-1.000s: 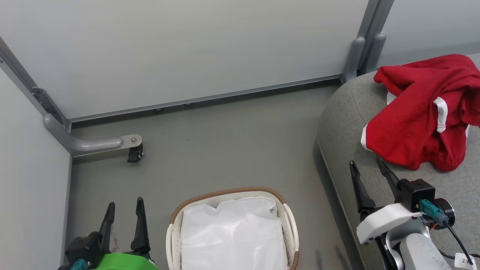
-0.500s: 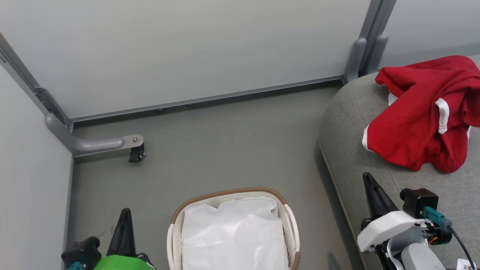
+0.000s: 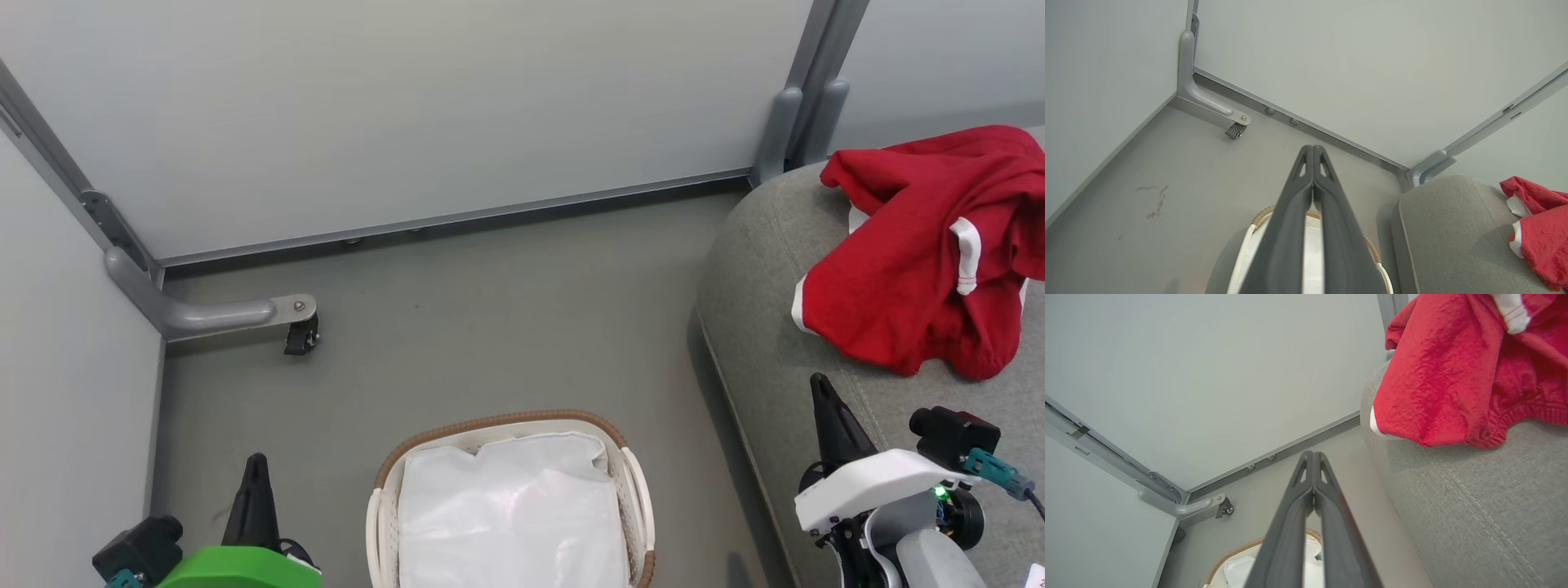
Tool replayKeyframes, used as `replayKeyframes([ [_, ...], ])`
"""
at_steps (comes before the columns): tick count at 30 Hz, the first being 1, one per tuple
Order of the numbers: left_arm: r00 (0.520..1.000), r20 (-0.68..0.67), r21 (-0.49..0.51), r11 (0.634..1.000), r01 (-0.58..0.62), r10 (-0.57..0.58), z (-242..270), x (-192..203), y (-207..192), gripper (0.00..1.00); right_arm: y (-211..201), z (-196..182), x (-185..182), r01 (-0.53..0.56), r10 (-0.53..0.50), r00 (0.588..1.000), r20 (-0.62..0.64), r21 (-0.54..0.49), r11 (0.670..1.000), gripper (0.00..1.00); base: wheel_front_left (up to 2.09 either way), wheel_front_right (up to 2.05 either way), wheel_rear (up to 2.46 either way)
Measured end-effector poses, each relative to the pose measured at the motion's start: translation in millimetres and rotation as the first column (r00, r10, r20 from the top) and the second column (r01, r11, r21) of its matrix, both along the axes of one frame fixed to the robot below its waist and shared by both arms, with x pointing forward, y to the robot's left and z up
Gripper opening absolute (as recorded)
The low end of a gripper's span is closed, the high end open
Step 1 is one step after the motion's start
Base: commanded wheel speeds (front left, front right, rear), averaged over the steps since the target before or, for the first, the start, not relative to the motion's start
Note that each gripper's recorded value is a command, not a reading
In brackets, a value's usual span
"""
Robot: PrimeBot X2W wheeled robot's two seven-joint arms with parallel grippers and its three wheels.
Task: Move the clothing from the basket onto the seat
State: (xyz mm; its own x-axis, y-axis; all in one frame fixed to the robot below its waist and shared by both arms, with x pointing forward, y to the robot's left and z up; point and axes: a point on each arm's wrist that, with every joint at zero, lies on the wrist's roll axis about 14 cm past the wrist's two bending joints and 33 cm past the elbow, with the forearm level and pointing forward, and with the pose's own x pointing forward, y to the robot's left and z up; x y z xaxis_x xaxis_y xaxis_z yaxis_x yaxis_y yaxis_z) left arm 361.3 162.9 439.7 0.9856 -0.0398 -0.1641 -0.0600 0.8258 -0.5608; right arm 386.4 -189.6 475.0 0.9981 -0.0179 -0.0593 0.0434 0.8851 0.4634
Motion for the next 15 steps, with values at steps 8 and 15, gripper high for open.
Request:
replayKeyframes([
  [8,0.999,-0.004,-0.11,0.993,-0.033,0.033,4.5,4.4,5.0,0.0,-3.4,1.2,0.2,0.023,-0.023,1.0,-0.007,0.126,0.992,0.0,0.0,0.0,0.0],
  [15,0.998,-0.013,-0.196,0.979,-0.057,0.055,6.7,6.1,8.7,0.0,-5.8,2.7,0.5,0.039,-0.037,0.999,-0.011,0.224,0.974,0.0,0.0,0.0,0.0],
])
